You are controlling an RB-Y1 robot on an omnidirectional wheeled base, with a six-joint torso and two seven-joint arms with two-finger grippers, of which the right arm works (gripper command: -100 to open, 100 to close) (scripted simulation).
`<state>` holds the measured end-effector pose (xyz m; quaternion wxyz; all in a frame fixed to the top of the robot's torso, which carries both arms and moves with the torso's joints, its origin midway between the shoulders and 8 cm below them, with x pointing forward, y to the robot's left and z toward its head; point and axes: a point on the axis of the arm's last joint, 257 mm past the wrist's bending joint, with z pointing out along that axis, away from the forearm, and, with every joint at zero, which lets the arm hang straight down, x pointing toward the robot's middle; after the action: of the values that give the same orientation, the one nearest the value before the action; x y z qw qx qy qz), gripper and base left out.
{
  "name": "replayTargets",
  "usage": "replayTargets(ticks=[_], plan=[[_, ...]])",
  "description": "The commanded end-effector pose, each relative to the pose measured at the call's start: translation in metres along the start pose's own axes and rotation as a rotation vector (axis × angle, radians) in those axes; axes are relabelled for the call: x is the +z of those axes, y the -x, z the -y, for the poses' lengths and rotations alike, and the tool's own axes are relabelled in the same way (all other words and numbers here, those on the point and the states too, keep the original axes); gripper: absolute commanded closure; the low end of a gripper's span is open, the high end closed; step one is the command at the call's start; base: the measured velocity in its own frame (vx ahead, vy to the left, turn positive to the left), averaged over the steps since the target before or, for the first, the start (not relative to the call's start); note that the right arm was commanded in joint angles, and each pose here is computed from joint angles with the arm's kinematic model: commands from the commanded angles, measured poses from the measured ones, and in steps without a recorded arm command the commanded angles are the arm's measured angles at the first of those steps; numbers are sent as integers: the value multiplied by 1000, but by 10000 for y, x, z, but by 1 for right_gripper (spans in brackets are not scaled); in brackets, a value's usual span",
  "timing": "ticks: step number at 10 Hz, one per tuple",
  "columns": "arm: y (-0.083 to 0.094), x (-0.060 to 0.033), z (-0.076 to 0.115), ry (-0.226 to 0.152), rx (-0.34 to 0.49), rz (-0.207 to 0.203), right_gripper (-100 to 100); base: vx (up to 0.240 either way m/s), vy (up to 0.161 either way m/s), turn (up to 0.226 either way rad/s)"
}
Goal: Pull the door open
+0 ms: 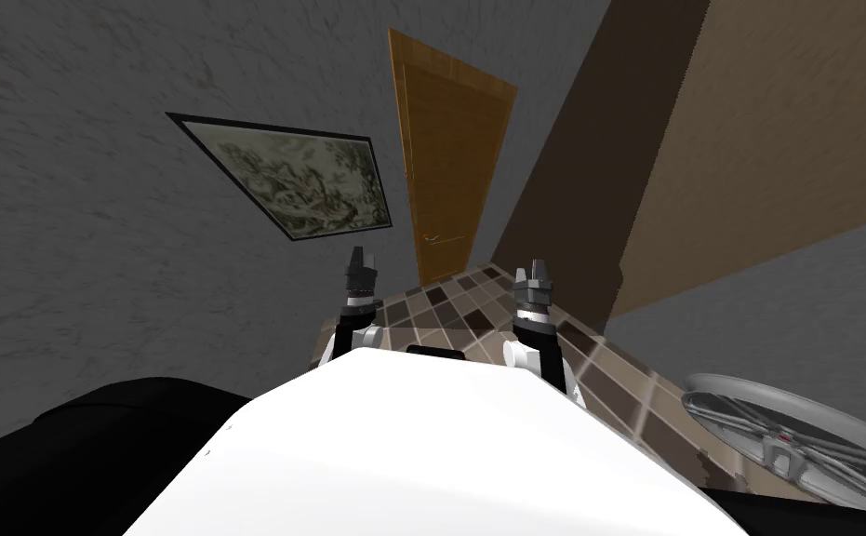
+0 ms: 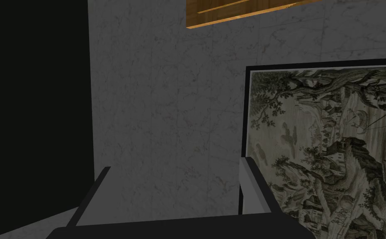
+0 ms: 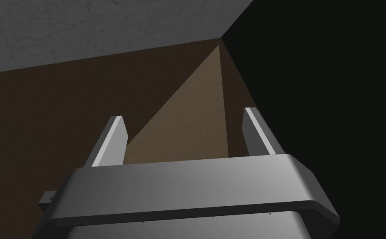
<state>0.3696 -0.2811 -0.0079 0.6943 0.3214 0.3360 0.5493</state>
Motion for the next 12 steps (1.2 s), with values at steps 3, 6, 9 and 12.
replayTargets(ticks=[3, 6, 9, 12], plan=[[-25, -11, 237, -30, 6, -13, -100, 60, 6, 113], [-39, -22, 419, -53, 11, -21, -100, 80, -6, 97], [-50, -38, 635, -80, 15, -29, -100, 72, 5, 107], [-55, -61, 879, -112, 20, -38, -100, 82, -4, 128]])
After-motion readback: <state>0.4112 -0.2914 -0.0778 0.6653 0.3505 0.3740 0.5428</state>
